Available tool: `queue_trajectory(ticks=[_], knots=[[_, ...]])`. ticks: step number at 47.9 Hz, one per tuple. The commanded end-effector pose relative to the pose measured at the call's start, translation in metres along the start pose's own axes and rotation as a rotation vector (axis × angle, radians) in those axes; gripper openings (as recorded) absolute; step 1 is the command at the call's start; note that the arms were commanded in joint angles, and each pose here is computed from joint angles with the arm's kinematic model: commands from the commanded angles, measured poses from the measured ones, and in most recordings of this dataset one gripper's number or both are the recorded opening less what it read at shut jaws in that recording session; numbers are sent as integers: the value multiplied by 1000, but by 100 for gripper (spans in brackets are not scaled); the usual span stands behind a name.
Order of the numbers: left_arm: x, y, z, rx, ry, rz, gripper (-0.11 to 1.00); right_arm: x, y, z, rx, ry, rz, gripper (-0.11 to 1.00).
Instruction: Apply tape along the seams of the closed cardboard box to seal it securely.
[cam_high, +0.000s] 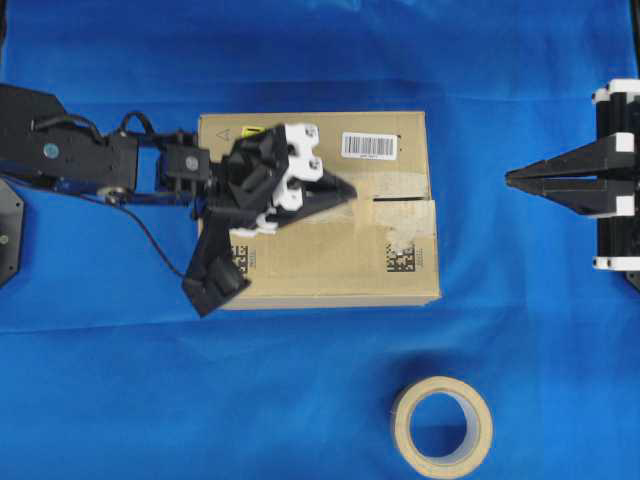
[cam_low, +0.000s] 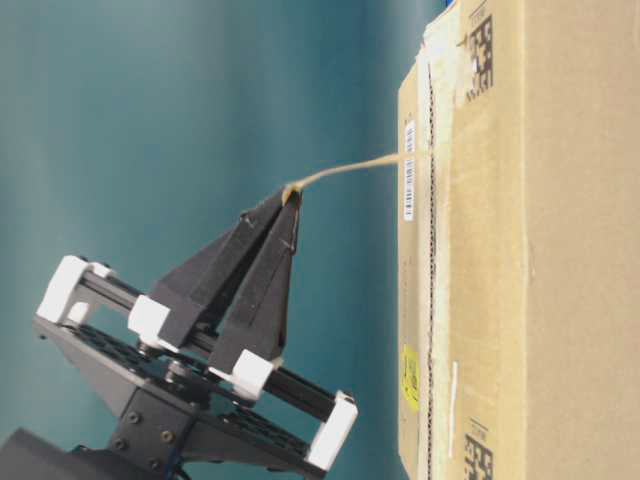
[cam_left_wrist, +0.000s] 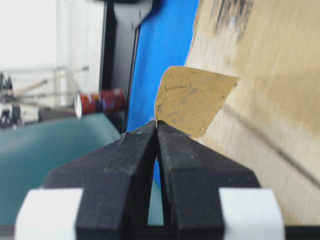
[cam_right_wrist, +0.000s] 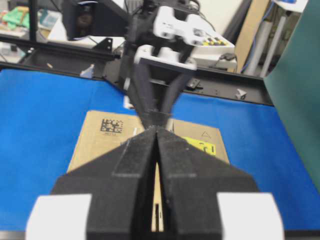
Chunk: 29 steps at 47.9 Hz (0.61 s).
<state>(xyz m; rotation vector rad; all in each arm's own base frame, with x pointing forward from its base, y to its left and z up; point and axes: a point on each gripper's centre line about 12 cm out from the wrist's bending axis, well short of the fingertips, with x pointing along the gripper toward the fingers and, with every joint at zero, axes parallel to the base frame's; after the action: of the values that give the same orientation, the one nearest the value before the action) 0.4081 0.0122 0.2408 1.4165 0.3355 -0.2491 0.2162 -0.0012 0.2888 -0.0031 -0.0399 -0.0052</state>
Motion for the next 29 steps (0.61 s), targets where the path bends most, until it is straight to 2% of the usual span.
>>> queue_trajectory(ticks=[1, 11, 29], knots=[[-7, 12, 0, -2, -1, 42, 0, 5, 0, 11, -4, -38, 2, 0], [-9, -2, -11, -13, 27, -6, 0, 9, 0, 11, -5, -52, -1, 0], [-16, -35, -22, -13, 64, -193, 0, 42, -1, 4, -8, -43, -5, 0]])
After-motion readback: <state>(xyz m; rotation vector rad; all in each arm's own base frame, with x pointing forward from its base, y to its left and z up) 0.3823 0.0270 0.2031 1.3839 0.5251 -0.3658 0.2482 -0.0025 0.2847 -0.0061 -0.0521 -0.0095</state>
